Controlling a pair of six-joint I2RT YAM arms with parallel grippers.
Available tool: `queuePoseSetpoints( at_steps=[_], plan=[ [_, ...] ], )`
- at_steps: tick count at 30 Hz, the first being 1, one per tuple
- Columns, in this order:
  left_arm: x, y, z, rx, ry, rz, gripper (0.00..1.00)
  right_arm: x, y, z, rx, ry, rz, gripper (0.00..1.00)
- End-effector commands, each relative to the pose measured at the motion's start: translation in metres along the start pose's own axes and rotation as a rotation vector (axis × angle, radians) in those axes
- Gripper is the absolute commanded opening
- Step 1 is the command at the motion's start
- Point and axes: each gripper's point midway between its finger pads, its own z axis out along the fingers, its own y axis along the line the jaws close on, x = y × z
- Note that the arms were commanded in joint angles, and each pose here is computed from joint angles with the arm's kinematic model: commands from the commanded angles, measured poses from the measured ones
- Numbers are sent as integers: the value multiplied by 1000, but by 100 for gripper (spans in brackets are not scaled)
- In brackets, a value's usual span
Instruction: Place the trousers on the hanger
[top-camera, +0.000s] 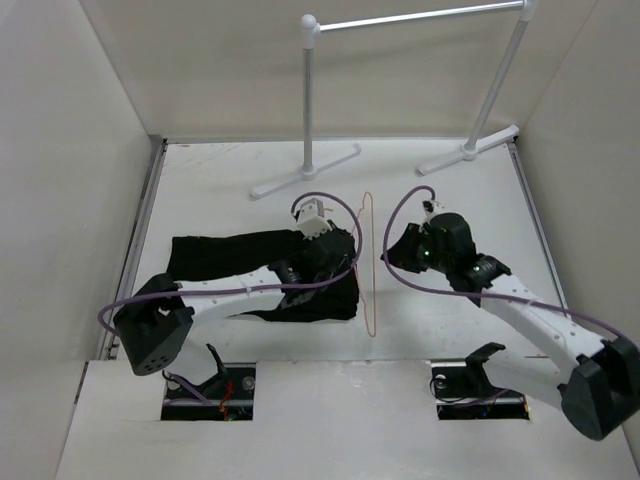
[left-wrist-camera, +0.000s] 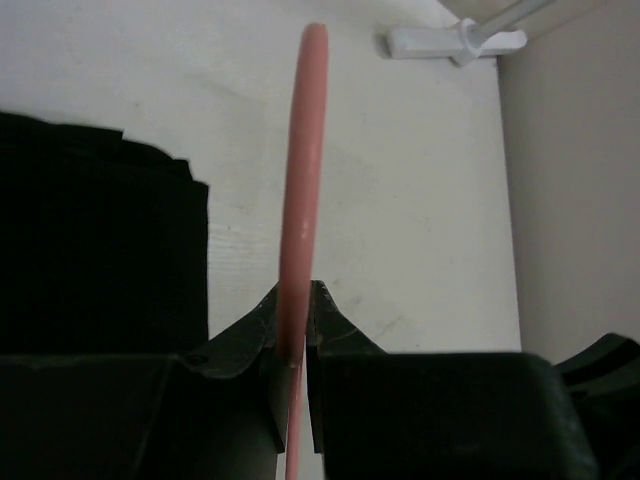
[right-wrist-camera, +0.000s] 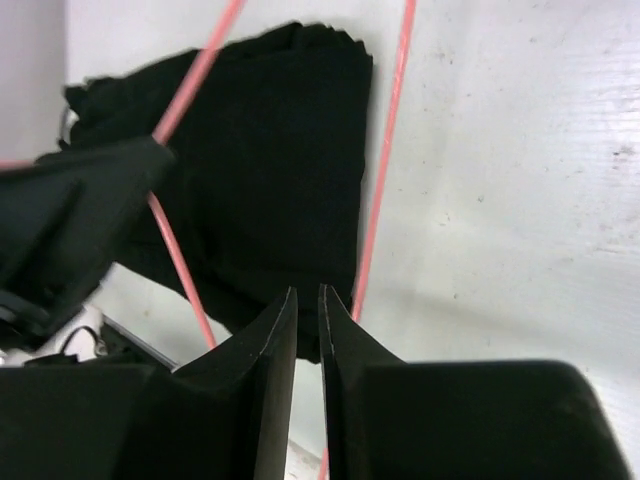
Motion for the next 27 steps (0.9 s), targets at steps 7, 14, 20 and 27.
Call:
queuePoseSetpoints(
  at_steps=[7,14,20,27],
  plan=[
    [19,28,-4,-21,-51,-150,0,-5,31,61,-68,47,-45,29],
    [27,49,5,-62,-46,-134,0,30,13,97,-26,110,-35,50],
    [35,70,10,-108,-28,-106,0,50,-7,116,41,155,-34,59],
    [40,84,10,-133,-18,-86,0,71,-9,126,13,191,17,59]
  ],
)
